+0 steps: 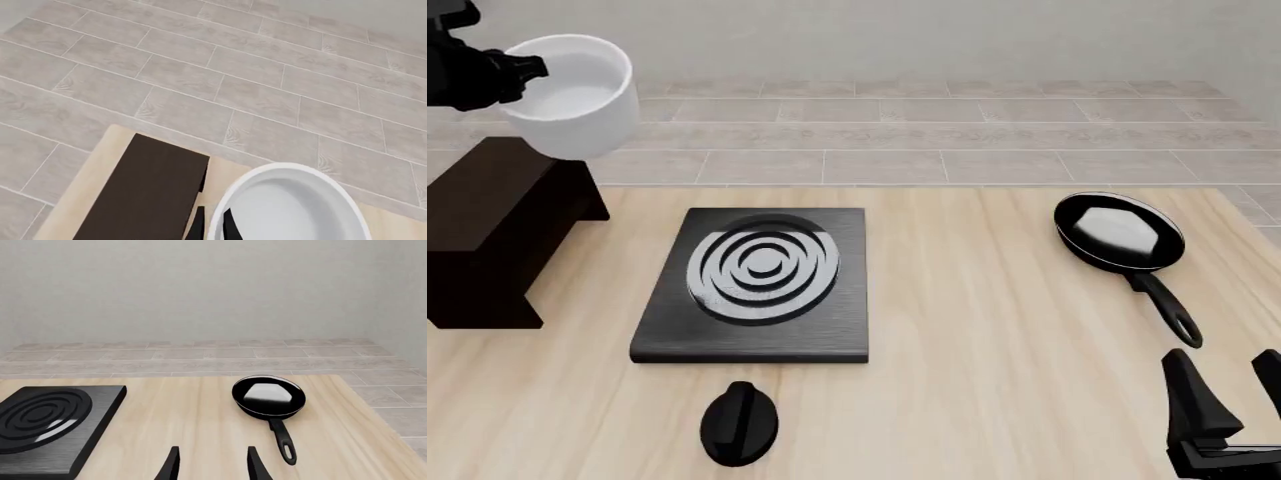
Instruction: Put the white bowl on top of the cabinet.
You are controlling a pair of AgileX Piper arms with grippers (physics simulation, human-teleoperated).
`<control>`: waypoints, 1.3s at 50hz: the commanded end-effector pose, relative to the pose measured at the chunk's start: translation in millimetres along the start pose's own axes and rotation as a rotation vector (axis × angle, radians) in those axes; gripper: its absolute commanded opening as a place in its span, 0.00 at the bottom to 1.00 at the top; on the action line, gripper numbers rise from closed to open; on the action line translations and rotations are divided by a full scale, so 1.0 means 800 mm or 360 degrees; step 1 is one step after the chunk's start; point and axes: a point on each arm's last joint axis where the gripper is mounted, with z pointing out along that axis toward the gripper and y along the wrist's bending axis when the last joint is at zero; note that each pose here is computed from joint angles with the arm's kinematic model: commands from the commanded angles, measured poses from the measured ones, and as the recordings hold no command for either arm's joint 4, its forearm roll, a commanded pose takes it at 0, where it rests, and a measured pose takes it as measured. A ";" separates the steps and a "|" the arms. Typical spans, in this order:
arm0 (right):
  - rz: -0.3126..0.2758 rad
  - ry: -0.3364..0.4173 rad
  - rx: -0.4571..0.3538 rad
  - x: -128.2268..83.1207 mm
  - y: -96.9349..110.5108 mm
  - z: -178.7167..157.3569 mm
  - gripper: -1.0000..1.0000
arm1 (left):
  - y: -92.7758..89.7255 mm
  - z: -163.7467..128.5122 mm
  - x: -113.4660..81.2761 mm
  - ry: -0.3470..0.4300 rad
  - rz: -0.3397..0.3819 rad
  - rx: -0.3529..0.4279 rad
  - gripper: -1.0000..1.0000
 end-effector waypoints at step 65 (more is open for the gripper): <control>0.0000 0.0000 0.0000 0.000 0.000 0.000 1.00 | 0.119 0.042 0.030 -0.0020 -0.0130 -0.0281 0.00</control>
